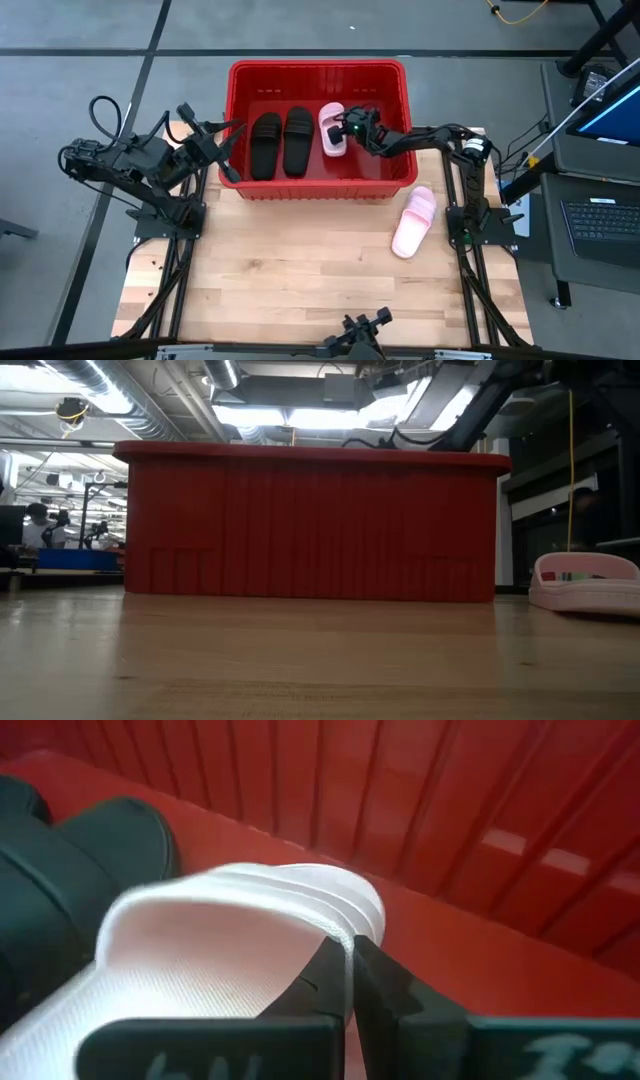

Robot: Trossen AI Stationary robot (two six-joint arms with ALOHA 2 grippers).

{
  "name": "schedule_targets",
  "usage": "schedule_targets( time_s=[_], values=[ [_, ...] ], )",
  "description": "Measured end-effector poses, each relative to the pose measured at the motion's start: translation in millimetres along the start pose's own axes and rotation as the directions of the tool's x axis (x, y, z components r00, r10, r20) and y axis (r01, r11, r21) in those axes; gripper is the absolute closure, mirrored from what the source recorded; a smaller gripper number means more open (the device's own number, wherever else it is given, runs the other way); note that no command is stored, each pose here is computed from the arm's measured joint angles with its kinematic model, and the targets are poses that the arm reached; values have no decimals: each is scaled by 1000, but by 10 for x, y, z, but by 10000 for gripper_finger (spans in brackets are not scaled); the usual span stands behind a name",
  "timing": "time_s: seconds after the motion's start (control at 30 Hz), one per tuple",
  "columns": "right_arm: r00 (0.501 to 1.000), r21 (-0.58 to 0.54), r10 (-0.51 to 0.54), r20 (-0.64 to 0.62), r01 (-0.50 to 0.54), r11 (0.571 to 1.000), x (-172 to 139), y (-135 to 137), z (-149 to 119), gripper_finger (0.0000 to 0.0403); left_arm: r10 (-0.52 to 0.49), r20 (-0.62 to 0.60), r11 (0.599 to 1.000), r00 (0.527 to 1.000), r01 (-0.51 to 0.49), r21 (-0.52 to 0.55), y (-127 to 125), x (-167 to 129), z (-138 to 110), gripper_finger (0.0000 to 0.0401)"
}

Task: Pick and place slides into bin
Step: Put the left pink slide into the red container

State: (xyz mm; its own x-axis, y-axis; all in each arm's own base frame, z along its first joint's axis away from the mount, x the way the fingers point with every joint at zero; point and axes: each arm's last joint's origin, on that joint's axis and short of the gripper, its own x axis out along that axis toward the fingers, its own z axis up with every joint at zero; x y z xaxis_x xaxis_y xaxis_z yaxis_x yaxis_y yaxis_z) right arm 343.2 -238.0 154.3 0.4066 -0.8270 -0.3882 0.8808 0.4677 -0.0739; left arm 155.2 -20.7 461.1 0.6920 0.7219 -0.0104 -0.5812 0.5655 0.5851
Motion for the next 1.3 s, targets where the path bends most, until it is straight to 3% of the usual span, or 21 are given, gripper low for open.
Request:
schedule_targets(
  time_s=[1.3],
  values=[
    [999,38,-13,-46,15,999,70,-13,-61,392,-2,-1,1000,1000,2,-6,-13,2,-8,340]
  ],
)
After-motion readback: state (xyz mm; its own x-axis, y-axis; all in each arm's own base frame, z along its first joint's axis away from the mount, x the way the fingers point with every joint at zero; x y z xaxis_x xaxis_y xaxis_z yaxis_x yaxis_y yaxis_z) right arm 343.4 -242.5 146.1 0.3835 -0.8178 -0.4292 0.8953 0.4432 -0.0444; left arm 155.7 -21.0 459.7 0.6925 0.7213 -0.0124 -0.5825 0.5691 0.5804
